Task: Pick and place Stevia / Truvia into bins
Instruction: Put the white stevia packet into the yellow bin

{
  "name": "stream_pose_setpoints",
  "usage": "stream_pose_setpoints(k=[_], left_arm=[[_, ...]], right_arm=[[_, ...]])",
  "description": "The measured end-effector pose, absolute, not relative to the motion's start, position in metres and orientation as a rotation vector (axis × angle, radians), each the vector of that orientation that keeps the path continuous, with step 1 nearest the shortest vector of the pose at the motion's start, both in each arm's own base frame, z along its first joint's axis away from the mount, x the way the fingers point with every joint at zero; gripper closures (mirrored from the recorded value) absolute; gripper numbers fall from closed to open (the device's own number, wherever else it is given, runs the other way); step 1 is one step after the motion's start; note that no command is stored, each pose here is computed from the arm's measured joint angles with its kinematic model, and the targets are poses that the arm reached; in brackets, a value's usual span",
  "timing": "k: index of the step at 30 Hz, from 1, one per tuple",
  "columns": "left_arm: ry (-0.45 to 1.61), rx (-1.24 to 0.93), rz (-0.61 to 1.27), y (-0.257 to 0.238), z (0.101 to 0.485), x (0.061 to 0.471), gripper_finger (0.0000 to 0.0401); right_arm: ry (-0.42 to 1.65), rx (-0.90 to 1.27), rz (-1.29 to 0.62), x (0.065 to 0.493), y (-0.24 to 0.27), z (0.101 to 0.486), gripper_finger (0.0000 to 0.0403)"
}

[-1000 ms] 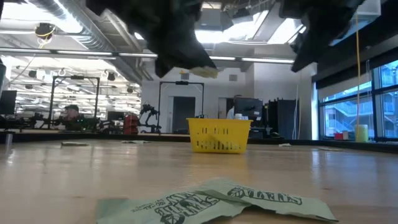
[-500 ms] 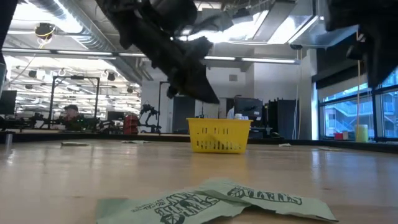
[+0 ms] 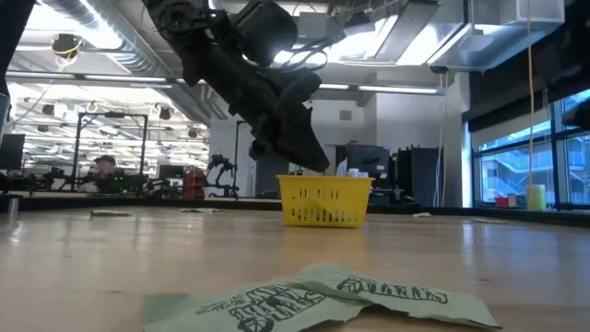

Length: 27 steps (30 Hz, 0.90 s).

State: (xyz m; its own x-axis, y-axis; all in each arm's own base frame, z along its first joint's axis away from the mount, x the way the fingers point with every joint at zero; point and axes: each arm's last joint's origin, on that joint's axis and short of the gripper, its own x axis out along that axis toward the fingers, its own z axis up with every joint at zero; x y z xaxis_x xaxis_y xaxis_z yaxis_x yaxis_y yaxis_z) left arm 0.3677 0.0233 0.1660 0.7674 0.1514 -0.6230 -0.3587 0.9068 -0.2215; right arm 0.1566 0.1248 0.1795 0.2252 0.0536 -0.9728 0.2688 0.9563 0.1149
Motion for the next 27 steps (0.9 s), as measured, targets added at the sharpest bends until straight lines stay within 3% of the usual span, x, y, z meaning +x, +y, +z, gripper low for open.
stream_pose_setpoints(k=[17, 27], left_arm=[[0.443, -0.396, 0.218, 0.022, 0.182, 0.379, 0.0327], [0.447, -0.397, 0.204, 0.022, 0.182, 0.379, 0.0326]], right_arm=[[1.351, 0.341, -0.177, 0.135, 0.109, 0.126, 0.0304], [1.362, 0.325, -0.187, 0.134, 0.108, 0.125, 0.038]])
